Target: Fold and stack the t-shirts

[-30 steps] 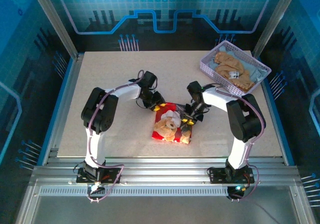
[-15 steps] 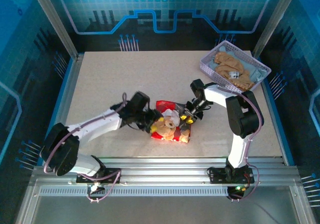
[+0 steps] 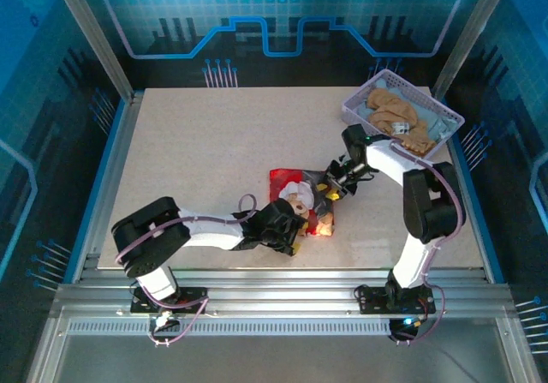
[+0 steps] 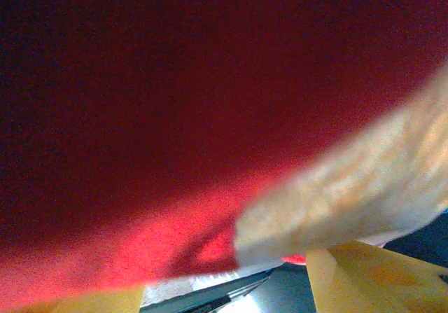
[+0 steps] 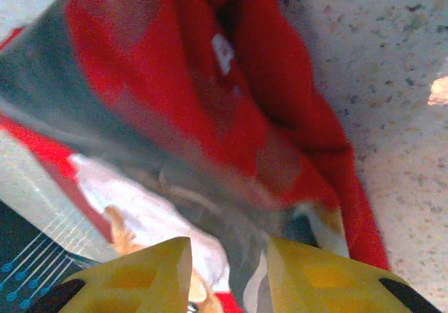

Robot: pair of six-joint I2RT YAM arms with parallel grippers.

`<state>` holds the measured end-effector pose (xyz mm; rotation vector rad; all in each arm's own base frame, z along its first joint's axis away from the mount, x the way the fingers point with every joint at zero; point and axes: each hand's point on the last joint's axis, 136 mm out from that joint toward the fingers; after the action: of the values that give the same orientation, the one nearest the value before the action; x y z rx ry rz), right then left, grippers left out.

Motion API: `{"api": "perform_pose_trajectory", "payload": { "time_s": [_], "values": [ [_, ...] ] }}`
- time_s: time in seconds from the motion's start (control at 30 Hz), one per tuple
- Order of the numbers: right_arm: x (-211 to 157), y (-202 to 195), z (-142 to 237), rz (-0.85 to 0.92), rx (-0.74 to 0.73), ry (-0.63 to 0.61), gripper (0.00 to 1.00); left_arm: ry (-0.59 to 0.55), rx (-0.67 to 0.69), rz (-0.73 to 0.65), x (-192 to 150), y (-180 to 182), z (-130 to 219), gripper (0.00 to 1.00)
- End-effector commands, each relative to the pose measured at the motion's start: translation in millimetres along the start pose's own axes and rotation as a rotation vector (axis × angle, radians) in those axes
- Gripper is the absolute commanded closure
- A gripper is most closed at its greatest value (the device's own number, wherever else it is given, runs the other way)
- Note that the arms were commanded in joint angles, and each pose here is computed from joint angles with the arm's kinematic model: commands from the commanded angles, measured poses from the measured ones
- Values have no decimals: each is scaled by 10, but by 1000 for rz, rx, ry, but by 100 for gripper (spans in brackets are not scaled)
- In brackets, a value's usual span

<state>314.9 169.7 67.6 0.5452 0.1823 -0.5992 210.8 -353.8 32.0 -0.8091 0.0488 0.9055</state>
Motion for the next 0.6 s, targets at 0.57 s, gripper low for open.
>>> {"api": "perform_pose_trajectory", "payload": {
  "time_s": [0.57],
  "values": [
    [-101,-40,592,34,69,-70,65,-75,-66,309,-335,-487,-258,43]
  ]
}}
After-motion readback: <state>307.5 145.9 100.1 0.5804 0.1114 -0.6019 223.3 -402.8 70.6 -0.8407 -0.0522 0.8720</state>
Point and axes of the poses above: each hand's point on the last joint's axis, 136 mm out from that joint toward the fingers, its own z axis back along the fingers, its own y axis along the line the jaws close on, x = y × z, and after that the axes turned 6 degrees about -z, right-handed
